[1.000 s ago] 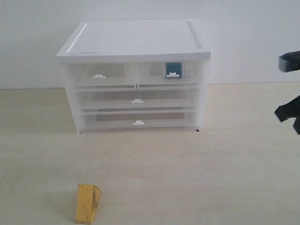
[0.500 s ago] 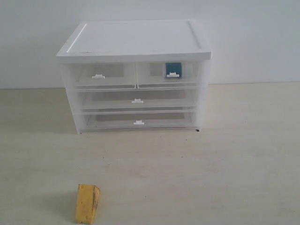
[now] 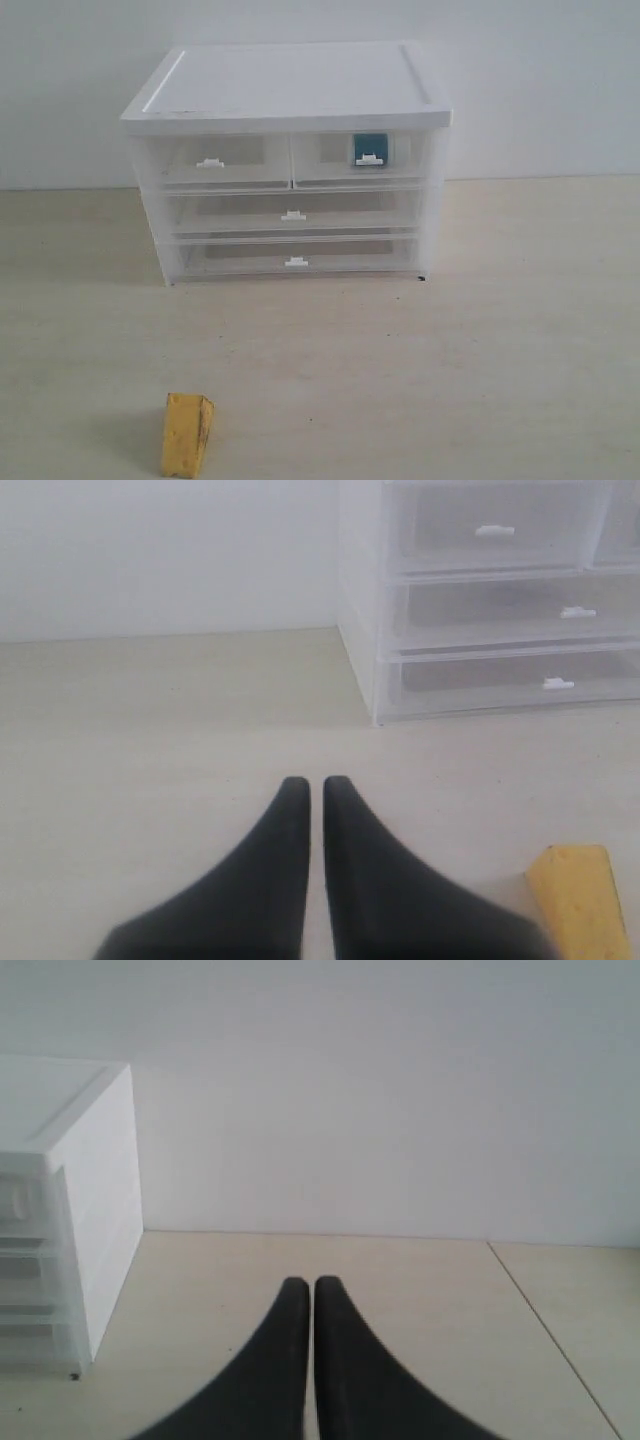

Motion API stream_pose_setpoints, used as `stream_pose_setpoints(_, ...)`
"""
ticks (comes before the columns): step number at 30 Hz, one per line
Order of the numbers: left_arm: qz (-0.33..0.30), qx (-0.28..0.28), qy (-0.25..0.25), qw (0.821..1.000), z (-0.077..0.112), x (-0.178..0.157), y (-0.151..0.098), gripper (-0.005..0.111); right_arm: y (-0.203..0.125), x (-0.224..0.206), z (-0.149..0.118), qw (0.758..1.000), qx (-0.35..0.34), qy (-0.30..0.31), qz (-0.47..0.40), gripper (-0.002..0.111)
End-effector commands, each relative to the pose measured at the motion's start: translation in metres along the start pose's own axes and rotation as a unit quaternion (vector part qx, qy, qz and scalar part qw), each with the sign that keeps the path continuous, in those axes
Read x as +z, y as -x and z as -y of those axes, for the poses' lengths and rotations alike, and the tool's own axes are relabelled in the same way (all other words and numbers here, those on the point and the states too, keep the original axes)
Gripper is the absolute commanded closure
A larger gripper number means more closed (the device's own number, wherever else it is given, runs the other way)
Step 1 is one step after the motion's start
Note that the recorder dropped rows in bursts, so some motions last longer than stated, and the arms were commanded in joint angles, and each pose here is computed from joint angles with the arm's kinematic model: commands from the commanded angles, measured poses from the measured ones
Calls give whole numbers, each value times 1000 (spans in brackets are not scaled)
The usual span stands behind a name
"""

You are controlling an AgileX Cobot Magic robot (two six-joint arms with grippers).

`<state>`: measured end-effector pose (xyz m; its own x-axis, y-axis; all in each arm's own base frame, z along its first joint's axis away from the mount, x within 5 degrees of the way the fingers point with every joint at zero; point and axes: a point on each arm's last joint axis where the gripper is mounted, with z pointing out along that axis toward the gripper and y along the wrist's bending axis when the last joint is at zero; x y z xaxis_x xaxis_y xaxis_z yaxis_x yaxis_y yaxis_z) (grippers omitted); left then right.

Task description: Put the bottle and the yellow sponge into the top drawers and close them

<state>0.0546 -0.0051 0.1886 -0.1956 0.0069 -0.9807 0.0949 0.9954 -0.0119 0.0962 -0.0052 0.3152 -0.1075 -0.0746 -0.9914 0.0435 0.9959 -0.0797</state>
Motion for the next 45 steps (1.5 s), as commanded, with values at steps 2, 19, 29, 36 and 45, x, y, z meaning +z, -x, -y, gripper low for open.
stream_pose_setpoints(2, 1, -3, 0, 1000, 0, 0, -1, 102, -16, -14, -2, 1000, -5, 2, 13, 108)
stream_pose_setpoints(19, 2, -3, 0, 1000, 0, 0, -1, 102, -14, -20, -2, 999, -6, -1, 37, 108)
stream_pose_setpoints(29, 2, -3, 0, 1000, 0, 0, -1, 102, -26, -22, -3, 999, 32, -1, 31, 108)
stream_pose_setpoints(36, 2, -3, 0, 1000, 0, 0, -1, 102, -49, -28, -3, 998, 59, -10, 25, 108)
stream_pose_setpoints(45, 3, -3, 0, 1000, 0, 0, -1, 102, -82, -35, -7, 998, 66, -4, 18, 108)
